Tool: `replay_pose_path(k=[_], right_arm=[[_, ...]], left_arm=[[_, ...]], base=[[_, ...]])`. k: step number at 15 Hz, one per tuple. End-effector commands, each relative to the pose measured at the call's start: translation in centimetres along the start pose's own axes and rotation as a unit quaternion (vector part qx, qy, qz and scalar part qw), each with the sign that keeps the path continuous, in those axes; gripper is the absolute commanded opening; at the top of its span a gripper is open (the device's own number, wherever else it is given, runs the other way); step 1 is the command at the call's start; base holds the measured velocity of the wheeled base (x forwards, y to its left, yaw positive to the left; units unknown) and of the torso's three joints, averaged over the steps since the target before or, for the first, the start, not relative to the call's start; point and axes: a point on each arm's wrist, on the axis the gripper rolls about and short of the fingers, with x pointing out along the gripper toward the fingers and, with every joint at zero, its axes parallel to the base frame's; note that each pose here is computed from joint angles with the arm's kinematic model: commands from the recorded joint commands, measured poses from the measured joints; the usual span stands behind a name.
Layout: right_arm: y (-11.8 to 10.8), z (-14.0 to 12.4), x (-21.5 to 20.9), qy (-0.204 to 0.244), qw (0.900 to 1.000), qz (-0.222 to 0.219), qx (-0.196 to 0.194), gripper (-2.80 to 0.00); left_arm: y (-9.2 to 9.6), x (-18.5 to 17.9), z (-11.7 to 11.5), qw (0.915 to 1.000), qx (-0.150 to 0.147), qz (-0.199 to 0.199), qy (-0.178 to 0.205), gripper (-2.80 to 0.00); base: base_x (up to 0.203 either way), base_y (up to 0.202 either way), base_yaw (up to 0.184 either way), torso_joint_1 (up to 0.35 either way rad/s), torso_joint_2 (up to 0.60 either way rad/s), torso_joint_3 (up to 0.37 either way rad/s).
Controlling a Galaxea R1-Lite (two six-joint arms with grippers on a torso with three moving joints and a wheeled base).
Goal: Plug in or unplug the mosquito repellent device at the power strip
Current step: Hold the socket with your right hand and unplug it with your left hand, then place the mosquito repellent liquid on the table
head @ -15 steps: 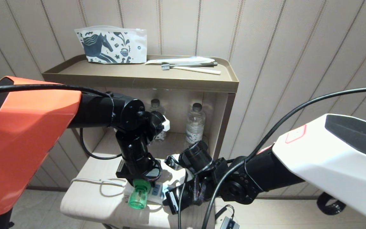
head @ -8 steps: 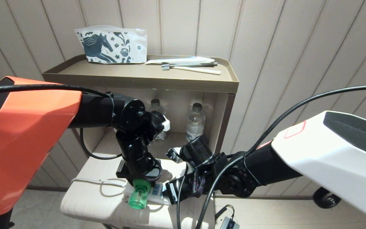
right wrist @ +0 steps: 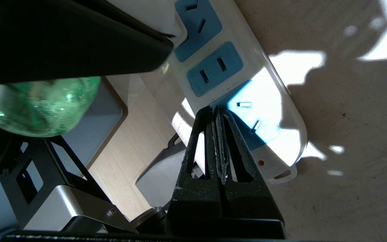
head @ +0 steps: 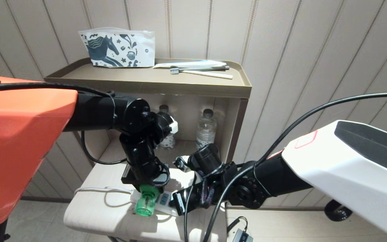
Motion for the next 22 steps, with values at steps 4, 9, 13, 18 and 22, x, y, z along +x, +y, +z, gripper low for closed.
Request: replay_pose_path(k=[4,9,13,18,22], right_arm=[[-1.8,-0.5,1.0,0.011,1.0,-0.015,0.014,-2.8],[-2.1,-0.4,1.0,0.011,1.0,-0.016,0.016,-2.8],[-1.7,-0.2,0.4,0.005,1.0,-0.014,0.013,-2.8],[0.3,1.4,-4.1,-0.043,0.999,-0.012,-0.004,-2.8],[2.2,1.9,-8.6,-0.093,0.995,-0.036,-0.024,-2.8]], left_arm=[[0.2,-1.6,0.1,0.9998,-0.003,-0.01,-0.019,-2.8],[0.9,-2.7,0.4,0.9994,-0.014,-0.011,-0.031,-2.8],[3.6,-3.6,1.0,0.9978,-0.05,0.0,-0.043,-2.8],[7.9,-8.5,-1.6,0.9929,-0.089,-0.011,-0.079,-2.8],[9.8,-12.7,-6.3,0.9879,-0.093,-0.028,-0.121,-2.8]], base=[[0.0,0.0,0.0,0.0,0.0,0.0],[0.0,0.0,0.0,0.0,0.0,0.0],[0.0,0.0,0.0,0.0,0.0,0.0],[0.0,0.0,0.0,0.0,0.0,0.0],[0.0,0.0,0.0,0.0,0.0,0.0]])
